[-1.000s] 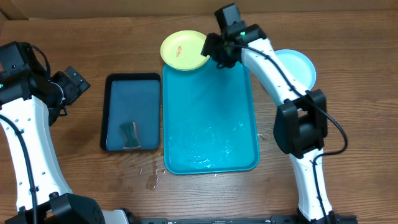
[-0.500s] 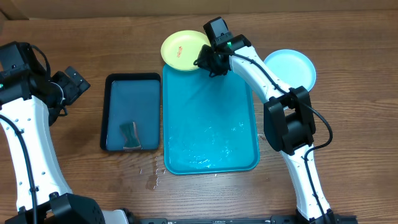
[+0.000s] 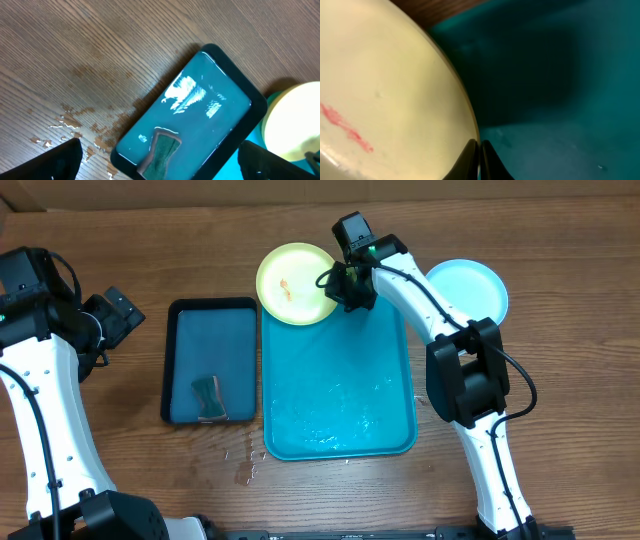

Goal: Clean dirty plates on tray and stack at the side
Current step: 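Grasp the stained yellow plate's rim with the right gripper, drag onto teal tray, then hold the yellow plate's rim with the right gripper on the teal tray, then lower the left gripper onto the sponge on the black tray and grasp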

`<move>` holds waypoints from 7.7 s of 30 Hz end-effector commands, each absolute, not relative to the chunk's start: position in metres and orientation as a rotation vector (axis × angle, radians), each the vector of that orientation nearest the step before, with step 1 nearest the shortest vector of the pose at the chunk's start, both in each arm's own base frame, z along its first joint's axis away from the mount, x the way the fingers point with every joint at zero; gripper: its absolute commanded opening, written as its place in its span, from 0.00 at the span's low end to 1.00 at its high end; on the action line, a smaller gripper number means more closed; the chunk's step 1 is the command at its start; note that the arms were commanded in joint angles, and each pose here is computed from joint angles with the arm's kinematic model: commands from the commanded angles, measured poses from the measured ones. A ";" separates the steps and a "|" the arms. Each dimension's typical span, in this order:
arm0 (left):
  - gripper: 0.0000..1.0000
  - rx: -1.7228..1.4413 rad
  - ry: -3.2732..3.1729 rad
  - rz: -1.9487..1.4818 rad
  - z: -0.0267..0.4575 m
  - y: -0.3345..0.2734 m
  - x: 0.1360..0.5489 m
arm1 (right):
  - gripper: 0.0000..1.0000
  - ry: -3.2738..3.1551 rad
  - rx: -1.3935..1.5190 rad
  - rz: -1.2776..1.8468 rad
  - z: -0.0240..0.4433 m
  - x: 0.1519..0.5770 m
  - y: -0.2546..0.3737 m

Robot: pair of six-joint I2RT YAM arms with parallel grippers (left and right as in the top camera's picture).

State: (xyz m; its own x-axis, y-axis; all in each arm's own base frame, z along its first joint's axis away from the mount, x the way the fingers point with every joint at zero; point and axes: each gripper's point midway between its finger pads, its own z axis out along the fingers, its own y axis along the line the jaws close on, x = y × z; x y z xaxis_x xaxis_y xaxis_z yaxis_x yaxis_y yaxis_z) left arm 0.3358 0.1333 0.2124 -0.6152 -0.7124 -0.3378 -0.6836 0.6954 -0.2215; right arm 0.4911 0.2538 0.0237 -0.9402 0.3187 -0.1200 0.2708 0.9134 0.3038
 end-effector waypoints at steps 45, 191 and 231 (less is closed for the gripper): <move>1.00 -1.093 2.479 -0.102 0.220 0.134 0.337 | 0.41 2.982 -0.298 -0.051 0.048 0.467 0.172; 0.99 -1.093 2.479 -0.102 0.220 0.134 0.337 | 0.04 3.286 -0.177 0.219 0.045 0.388 0.204; 0.79 -0.272 3.009 -0.494 0.120 -0.001 0.300 | 0.34 3.274 -0.204 0.285 0.046 0.385 0.222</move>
